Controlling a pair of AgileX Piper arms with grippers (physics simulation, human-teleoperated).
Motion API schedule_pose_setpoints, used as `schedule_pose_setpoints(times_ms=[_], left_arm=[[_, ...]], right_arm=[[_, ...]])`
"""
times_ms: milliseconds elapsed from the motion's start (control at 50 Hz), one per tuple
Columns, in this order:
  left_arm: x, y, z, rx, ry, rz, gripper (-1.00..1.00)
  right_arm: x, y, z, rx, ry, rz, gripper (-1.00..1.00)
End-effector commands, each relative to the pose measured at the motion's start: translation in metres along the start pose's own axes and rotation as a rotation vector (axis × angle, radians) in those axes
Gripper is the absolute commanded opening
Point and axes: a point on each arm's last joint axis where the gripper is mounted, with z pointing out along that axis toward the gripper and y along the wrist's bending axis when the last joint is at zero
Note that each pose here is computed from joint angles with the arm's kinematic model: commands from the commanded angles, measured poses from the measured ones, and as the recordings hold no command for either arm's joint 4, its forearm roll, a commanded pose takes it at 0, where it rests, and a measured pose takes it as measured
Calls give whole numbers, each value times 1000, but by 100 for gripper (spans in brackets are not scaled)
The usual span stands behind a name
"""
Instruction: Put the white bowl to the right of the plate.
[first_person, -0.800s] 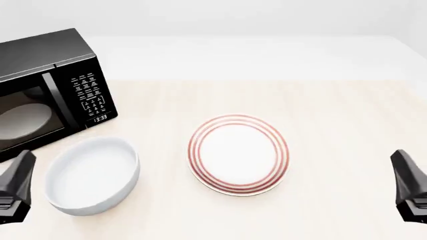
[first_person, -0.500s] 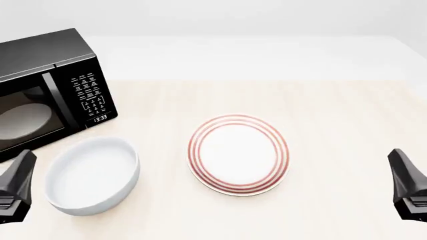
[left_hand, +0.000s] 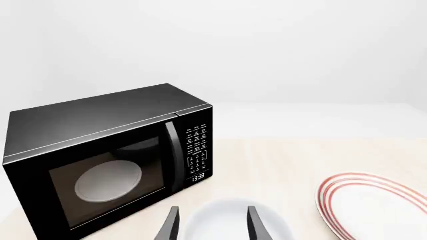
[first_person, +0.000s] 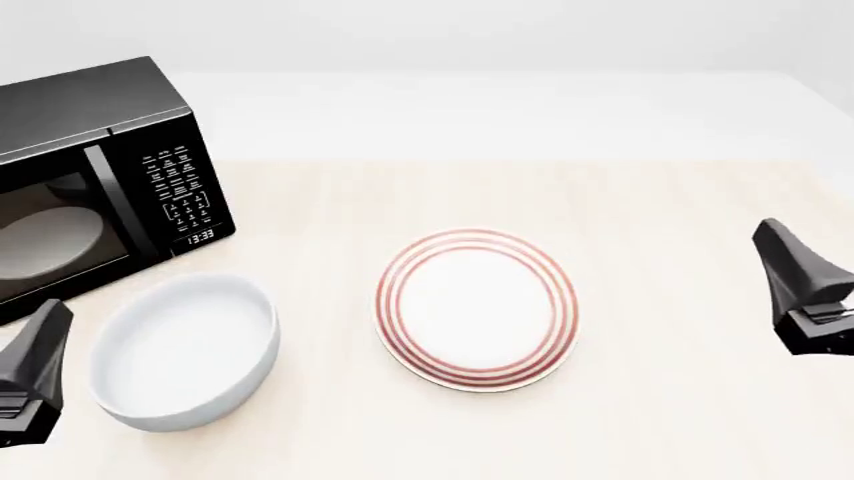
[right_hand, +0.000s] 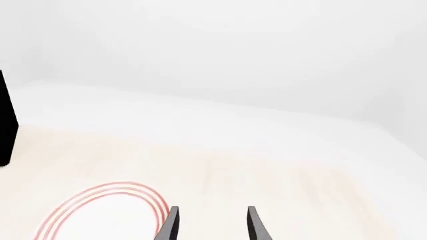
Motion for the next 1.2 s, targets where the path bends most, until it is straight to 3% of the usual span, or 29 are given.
schedule_pose_setpoints(times_ms=[20, 100, 180, 340, 480, 500, 560, 620, 700, 900, 1020, 1060, 1200], left_arm=[[0, 0, 0, 0, 0, 0, 100], [0, 0, 0, 0, 0, 0, 100], [0, 0, 0, 0, 0, 0, 100], [0, 0, 0, 0, 0, 0, 100], [0, 0, 0, 0, 0, 0, 100], [0, 0, 0, 0, 0, 0, 100], [0, 0, 0, 0, 0, 0, 100], [0, 0, 0, 0, 0, 0, 100], [0, 0, 0, 0, 0, 0, 100], [0, 0, 0, 0, 0, 0, 100], [0, 0, 0, 0, 0, 0, 100], [0, 0, 0, 0, 0, 0, 100], [0, 0, 0, 0, 0, 0, 100]], right_arm=[[-29, 11, 48, -103, 25, -30, 100], [-35, 20, 67, -148, 43, -24, 100], [-37, 32, 94, -198, 80, -55, 100], [-55, 50, 118, -270, 83, -70, 100], [-60, 71, 148, -332, 132, -121, 100], [-65, 78, 151, -354, 126, -104, 100], [-61, 87, 162, -378, 145, -125, 100], [-64, 97, 166, -404, 141, -109, 100], [-56, 116, 185, -444, 191, -115, 100], [-60, 151, 206, -518, 220, -137, 100], [-65, 165, 207, -551, 211, -119, 100], [-60, 170, 215, -559, 236, -148, 100], [-61, 191, 222, -596, 248, -134, 100]])
